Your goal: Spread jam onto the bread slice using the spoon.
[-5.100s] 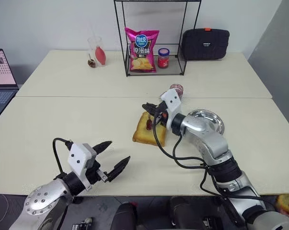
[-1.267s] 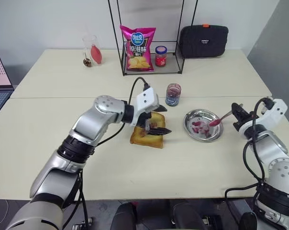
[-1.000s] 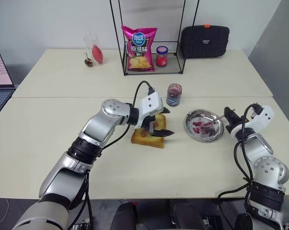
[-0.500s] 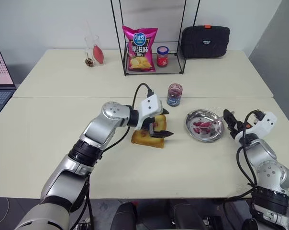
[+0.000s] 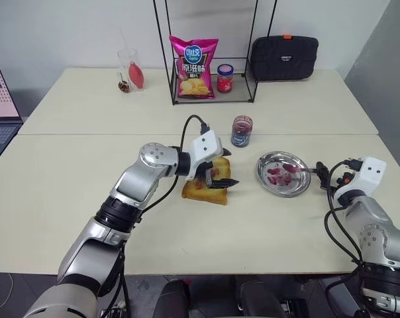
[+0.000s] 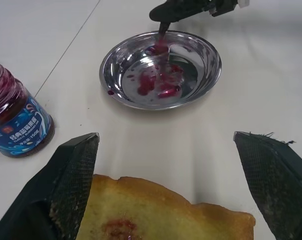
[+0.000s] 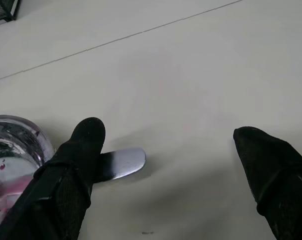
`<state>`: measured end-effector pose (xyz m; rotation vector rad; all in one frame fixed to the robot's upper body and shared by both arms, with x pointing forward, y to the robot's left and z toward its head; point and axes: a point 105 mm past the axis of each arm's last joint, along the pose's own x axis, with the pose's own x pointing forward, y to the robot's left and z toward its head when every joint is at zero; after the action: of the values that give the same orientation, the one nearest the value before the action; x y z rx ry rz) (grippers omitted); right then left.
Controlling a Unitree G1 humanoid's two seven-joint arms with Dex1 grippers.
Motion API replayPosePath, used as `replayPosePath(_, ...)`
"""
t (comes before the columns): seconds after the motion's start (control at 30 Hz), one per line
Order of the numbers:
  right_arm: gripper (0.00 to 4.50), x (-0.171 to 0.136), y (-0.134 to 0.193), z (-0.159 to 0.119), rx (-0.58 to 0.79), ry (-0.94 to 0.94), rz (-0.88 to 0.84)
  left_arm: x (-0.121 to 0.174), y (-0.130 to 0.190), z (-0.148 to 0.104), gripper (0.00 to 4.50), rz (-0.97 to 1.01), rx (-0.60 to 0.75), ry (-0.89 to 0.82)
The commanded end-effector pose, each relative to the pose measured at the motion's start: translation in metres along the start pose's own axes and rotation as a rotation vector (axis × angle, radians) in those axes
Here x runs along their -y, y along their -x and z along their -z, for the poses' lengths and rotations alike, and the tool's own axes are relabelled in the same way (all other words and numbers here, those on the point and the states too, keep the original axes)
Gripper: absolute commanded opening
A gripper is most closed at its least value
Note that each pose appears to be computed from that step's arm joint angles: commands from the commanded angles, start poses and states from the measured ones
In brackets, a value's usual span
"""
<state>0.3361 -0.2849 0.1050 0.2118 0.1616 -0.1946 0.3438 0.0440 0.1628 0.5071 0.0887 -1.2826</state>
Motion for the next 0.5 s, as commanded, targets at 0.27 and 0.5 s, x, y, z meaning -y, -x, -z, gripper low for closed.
replayPosePath(0.27,4.45,-0.014,0.005,-0.065,0.16,-0.028,-0.072,-0.017,0.017,-0.011,4.5,-0.09,0.033,-0.036)
replayPosePath(0.5,4.45,-0.028,0.009,-0.091,0.19,0.004,-0.131,-0.019,0.027,-0.008,4.5,-0.094,0.027,-0.033)
